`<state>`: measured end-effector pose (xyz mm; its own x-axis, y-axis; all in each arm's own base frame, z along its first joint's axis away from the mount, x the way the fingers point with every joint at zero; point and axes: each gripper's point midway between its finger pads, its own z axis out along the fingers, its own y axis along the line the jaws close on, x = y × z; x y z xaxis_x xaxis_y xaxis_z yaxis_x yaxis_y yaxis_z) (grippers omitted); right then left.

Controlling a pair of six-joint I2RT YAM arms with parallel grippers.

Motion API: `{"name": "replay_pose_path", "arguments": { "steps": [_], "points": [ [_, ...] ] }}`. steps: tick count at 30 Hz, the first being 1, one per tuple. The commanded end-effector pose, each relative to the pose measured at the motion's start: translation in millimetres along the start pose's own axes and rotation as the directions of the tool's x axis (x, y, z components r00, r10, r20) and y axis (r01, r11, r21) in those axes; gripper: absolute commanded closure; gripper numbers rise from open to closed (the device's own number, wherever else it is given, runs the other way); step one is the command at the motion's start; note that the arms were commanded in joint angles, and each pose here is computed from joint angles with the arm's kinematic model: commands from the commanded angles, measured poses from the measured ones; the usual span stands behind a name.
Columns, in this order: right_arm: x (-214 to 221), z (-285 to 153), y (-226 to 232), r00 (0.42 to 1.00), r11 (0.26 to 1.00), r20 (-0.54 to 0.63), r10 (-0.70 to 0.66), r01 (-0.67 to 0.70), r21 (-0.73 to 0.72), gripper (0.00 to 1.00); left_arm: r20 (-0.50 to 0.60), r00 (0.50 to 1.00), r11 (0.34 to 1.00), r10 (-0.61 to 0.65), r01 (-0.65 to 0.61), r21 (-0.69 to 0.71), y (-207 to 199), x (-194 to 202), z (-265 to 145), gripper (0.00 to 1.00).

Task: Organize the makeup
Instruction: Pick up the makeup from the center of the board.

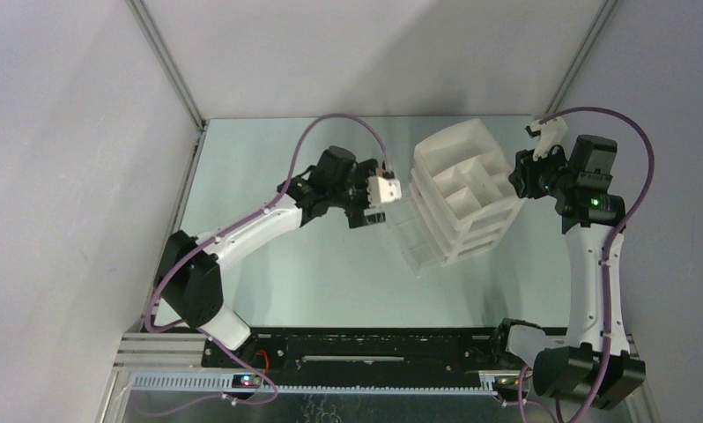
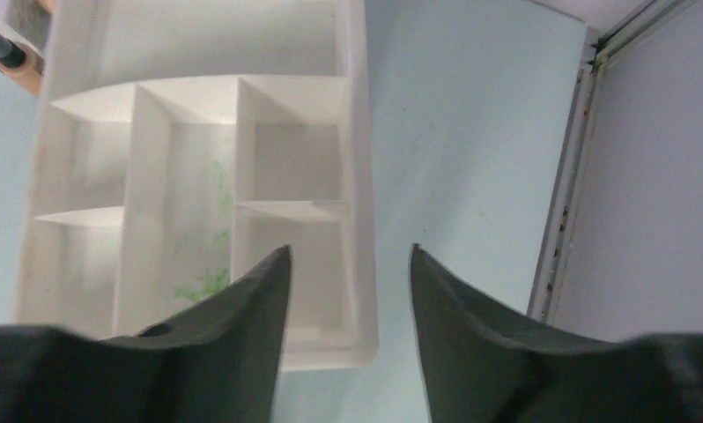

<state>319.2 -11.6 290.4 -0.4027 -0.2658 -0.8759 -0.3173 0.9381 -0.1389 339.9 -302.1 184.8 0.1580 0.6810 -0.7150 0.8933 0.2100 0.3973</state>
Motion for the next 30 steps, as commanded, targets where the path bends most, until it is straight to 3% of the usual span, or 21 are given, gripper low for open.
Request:
{"name": "replay_pose_path", "arguments": {
  "steps": [1, 7, 12, 20, 25, 30],
  "points": [
    [-27.5, -17.9, -1.4, 0.995, 0.998, 0.093, -0.041, 0.036, 0.060, 0.35, 0.070, 0.966, 0.938, -0.249, 0.259, -0.231, 69.0, -15.0, -16.5, 0.00],
    [-30.3, -21.7, 13.0, 0.991, 0.999, 0.126, -0.041, 0.036, 0.039, 0.33, 0.072, 0.889, 0.846, -0.452, 0.453, -0.280, 124.7, 18.3, -24.2, 0.00],
    [-24.4, -18.3, 20.1, 0.989, 0.999, 0.143, -0.041, 0.037, 0.030, 0.33, -0.005, 0.872, 0.818, -0.490, 0.458, -0.349, 167.9, 47.0, -10.2, 0.00],
    [-15.4, -15.8, 21.4, 0.989, 0.998, 0.137, -0.056, 0.052, 0.033, 0.34, -0.177, 0.881, 0.862, -0.439, 0.357, -0.361, 198.9, 85.0, 38.4, 0.02],
    [-9.2, -14.9, 19.6, 0.990, 0.997, 0.129, -0.065, 0.059, 0.049, 0.34, -0.299, 0.895, 0.919, -0.333, 0.236, -0.316, 202.2, 114.2, 60.5, 0.05],
    [-6.3, -13.1, 19.7, 0.990, 0.997, 0.122, -0.069, 0.064, 0.047, 0.35, -0.354, 0.907, 0.956, -0.227, 0.139, -0.258, 199.5, 129.4, 73.1, 0.06]
  ]
}}
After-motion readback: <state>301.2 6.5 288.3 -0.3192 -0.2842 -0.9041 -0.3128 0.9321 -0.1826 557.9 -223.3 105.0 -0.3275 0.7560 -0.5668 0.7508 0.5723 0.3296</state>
